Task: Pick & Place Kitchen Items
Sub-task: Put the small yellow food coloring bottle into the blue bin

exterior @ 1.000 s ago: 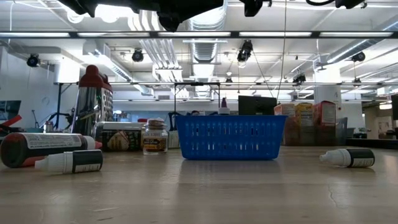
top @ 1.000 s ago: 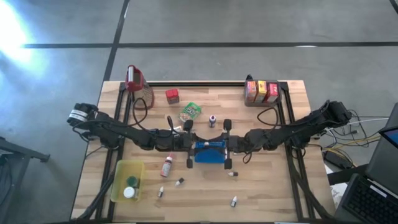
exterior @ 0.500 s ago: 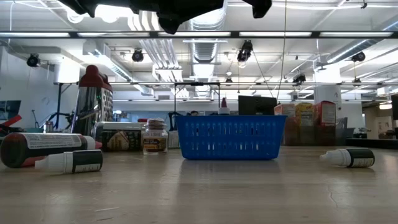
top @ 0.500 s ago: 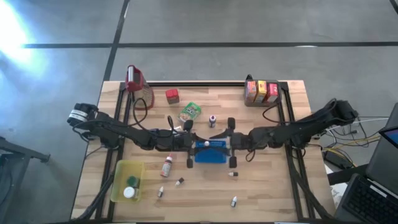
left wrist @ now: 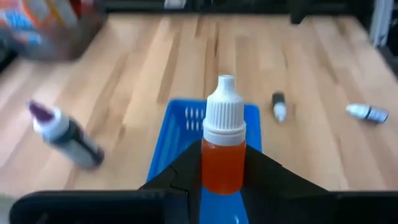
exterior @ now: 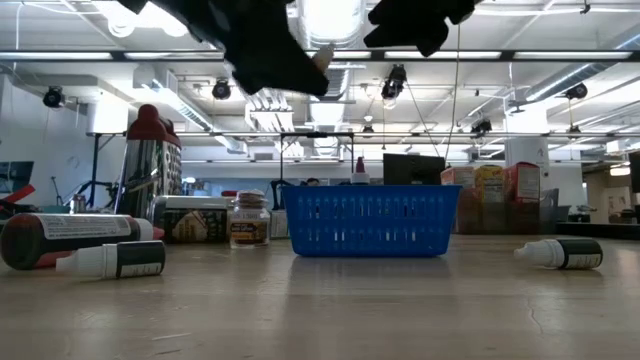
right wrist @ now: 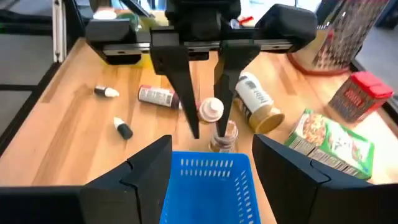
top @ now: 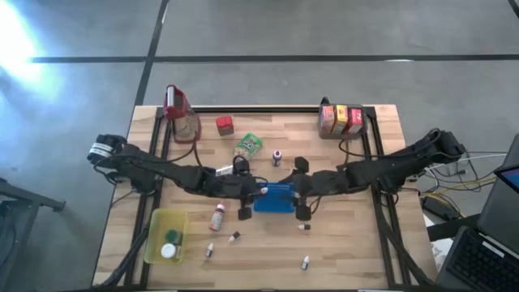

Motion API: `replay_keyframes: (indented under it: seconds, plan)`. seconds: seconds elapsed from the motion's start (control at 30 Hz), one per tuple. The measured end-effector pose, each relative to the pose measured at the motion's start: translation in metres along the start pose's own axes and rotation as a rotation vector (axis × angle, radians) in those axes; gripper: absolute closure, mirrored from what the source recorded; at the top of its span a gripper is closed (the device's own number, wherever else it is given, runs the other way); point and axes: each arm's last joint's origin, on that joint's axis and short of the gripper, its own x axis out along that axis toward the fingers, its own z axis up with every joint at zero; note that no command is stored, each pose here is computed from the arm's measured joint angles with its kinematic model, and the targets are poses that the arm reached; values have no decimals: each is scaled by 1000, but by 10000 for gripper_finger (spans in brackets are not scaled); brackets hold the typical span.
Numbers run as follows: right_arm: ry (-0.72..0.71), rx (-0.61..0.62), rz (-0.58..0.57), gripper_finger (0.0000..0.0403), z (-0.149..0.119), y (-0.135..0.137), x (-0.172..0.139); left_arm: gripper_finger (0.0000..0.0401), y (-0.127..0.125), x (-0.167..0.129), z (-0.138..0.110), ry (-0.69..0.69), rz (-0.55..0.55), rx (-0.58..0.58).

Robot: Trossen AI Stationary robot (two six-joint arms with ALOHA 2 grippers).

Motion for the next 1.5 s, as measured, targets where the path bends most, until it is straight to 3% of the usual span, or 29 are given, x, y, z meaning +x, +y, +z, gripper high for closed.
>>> replay_keyframes:
  seconds: [0.23,0.6,0.83,1.5]
  plan:
    - [66,-18,41,195,4,8,25,311,2,1,-13,71,8,-42]
    - [143,-106,2,188,19,5,68,311,2,1,-18,114,-13,-35]
    - [176,-110,-6,199,20,2,72,311,2,1,-18,110,-15,-33]
    - [179,-111,-11,291,18,-1,71,311,0,1,-10,49,-28,9]
